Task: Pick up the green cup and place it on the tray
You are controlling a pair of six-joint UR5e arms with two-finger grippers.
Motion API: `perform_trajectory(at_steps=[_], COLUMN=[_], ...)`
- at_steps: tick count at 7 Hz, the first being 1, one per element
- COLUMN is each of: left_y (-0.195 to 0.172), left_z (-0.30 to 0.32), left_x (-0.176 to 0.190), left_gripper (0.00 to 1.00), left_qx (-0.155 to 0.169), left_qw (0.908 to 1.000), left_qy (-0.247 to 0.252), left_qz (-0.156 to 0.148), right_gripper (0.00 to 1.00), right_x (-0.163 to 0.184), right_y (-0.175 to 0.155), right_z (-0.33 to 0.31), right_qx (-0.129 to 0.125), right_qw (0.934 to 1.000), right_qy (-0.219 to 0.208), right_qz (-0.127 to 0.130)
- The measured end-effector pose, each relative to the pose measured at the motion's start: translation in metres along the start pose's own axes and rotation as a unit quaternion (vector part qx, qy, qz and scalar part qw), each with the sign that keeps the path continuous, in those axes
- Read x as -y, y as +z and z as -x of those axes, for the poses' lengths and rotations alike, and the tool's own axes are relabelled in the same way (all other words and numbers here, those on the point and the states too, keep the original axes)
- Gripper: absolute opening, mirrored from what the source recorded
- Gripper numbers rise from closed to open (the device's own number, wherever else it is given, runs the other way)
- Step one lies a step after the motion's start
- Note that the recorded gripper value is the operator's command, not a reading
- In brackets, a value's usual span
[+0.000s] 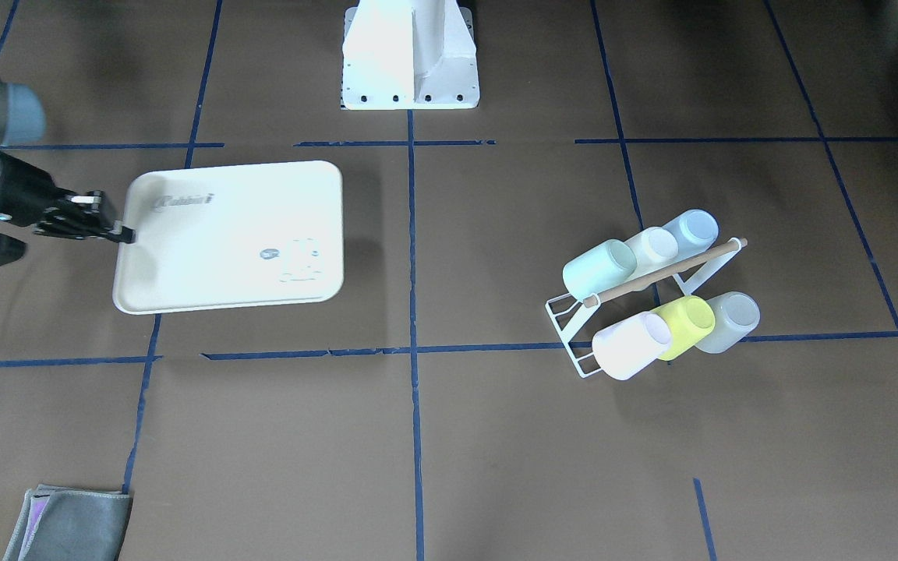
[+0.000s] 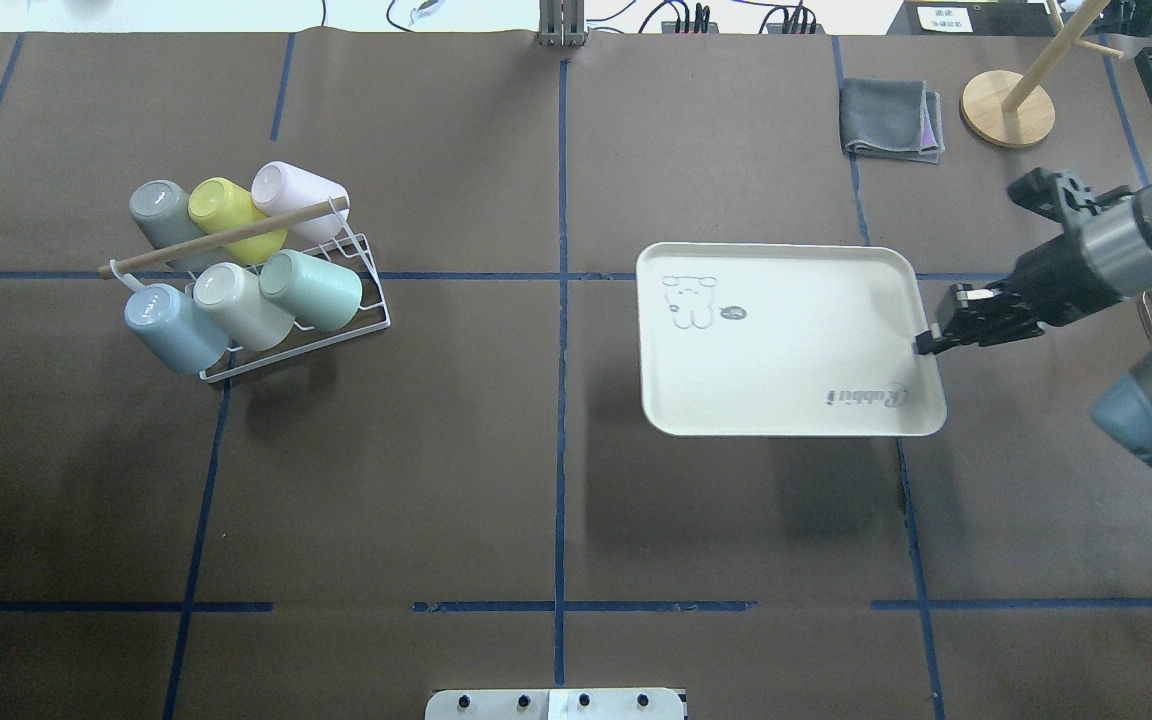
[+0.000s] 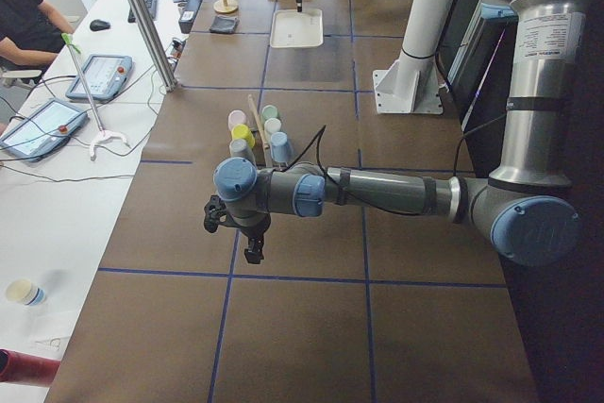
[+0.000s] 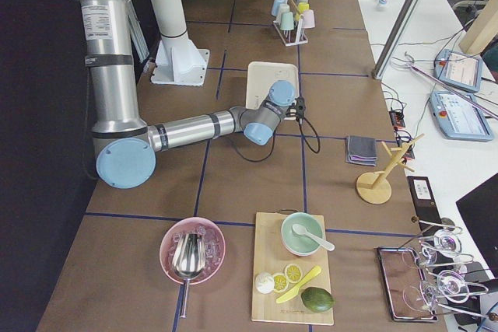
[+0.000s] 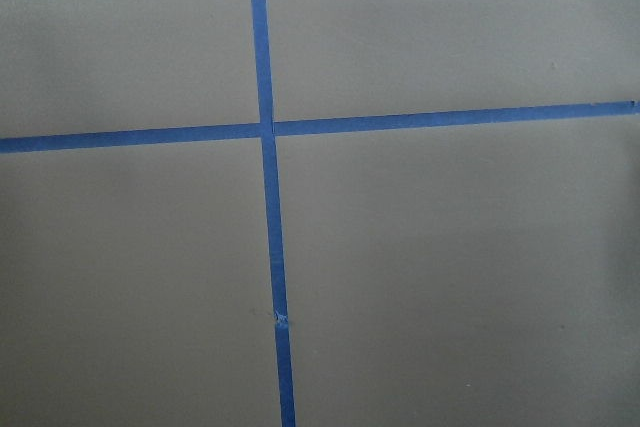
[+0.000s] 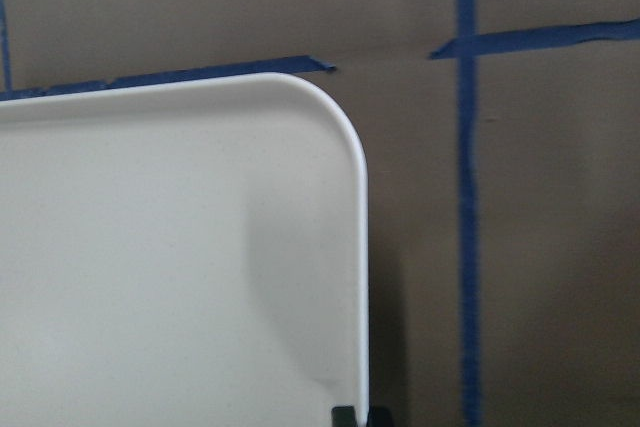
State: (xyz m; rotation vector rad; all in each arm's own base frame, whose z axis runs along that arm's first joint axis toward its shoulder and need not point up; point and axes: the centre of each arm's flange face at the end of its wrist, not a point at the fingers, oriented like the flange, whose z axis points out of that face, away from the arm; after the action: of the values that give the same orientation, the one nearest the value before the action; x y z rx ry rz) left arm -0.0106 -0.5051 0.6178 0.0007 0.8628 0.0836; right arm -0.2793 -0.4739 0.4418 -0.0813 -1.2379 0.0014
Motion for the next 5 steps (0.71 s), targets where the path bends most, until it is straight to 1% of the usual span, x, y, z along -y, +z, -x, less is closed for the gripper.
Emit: perform_trajectory(at_steps=[1, 2, 3, 4, 5], left_y=[0.0, 0.0, -0.001, -0.001, -0.001], left_z=[0.0, -0.001, -0.001, -0.002, -0.002], left_x=[0.0, 0.001, 0.001, 0.001, 0.001], left_gripper=[1.0, 1.0, 1.0, 1.0, 1.0], left_qx=[0.0, 0.0, 0.0, -0.001, -0.001], left_qw=[1.0, 1.0, 1.0, 0.9999, 0.9999], left_qy=[0.003, 0.005, 0.007, 0.008, 0.008], left_qz=[-0.002, -0.004, -0.006, -0.007, -0.007], right_gripper=[0.0, 0.0, 0.0, 0.0, 0.0], right_x=[-0.003, -0.016, -0.03, -0.04, -0.045], right_y=[0.039, 0.081, 0.115, 0.138, 0.15], right_z=[0.053, 0.096, 0.126, 0.144, 0.152], right_qx=[0.004, 0.003, 0.001, -0.006, -0.015], right_qw=[0.9998, 0.9993, 0.9987, 0.9981, 0.9977], right_qy=[0.02, 0.036, 0.048, 0.054, 0.058], right_qz=[-0.001, -0.009, -0.019, -0.028, -0.033])
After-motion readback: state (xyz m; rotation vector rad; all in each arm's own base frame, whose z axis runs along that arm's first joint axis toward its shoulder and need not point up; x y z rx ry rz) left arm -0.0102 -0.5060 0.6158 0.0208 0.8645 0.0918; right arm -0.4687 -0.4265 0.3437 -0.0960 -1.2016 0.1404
